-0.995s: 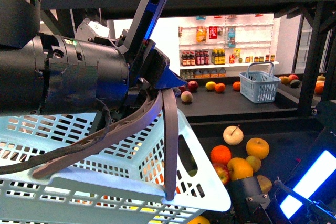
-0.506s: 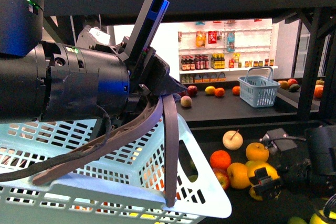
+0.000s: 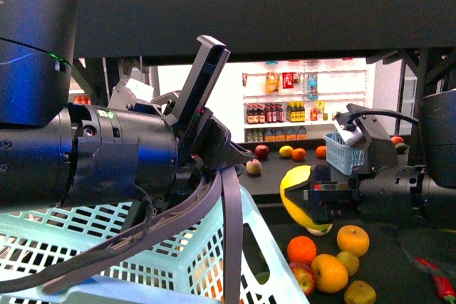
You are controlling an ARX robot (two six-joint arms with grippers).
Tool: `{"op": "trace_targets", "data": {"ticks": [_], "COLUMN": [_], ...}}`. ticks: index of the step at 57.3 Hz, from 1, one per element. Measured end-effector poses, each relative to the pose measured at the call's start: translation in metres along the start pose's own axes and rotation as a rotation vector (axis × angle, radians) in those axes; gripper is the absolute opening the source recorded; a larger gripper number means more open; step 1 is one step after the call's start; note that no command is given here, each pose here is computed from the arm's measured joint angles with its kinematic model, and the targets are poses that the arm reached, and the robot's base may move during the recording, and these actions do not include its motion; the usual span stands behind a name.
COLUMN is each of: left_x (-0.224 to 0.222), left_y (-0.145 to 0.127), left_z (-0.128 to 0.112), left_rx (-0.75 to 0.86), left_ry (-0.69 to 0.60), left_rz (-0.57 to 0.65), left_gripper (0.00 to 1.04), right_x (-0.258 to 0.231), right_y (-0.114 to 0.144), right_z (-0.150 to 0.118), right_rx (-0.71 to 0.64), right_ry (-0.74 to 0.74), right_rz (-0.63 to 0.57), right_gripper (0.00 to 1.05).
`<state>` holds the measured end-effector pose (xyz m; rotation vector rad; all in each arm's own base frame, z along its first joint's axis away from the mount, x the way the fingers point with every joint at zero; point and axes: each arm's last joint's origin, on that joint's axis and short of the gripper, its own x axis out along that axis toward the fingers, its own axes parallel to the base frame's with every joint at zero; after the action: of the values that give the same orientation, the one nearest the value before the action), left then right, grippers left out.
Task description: Pick lemon from shelf
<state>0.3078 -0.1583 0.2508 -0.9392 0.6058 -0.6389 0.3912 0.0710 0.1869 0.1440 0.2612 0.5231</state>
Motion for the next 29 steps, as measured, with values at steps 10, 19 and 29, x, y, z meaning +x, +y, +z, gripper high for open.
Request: {"op": "trace_targets", "data": {"ticks": [10, 19, 29], "left_x": [0.0, 0.0, 0.0], "left_y": [0.0, 0.0, 0.0], "left_z": [0.0, 0.0, 0.0], "left_rx": [0.0, -0.001, 0.0], "left_ry": [0.0, 0.0, 0.0], "left_rz": [0.0, 0.0, 0.0], "left_gripper": [0.11, 0.11, 0.11], "right_x": [0.006, 0.011, 0.018], "right_y": [0.029, 0.046, 0.054], "right_z": [-0.01, -0.016, -0.026], "right_rx": [0.023, 0.028, 0.031], "right_ry": [0.036, 0.056, 0.088], "right_rz": [0.068, 0.103, 0.113], "right_gripper": [0.64, 0.64, 0.74]}}
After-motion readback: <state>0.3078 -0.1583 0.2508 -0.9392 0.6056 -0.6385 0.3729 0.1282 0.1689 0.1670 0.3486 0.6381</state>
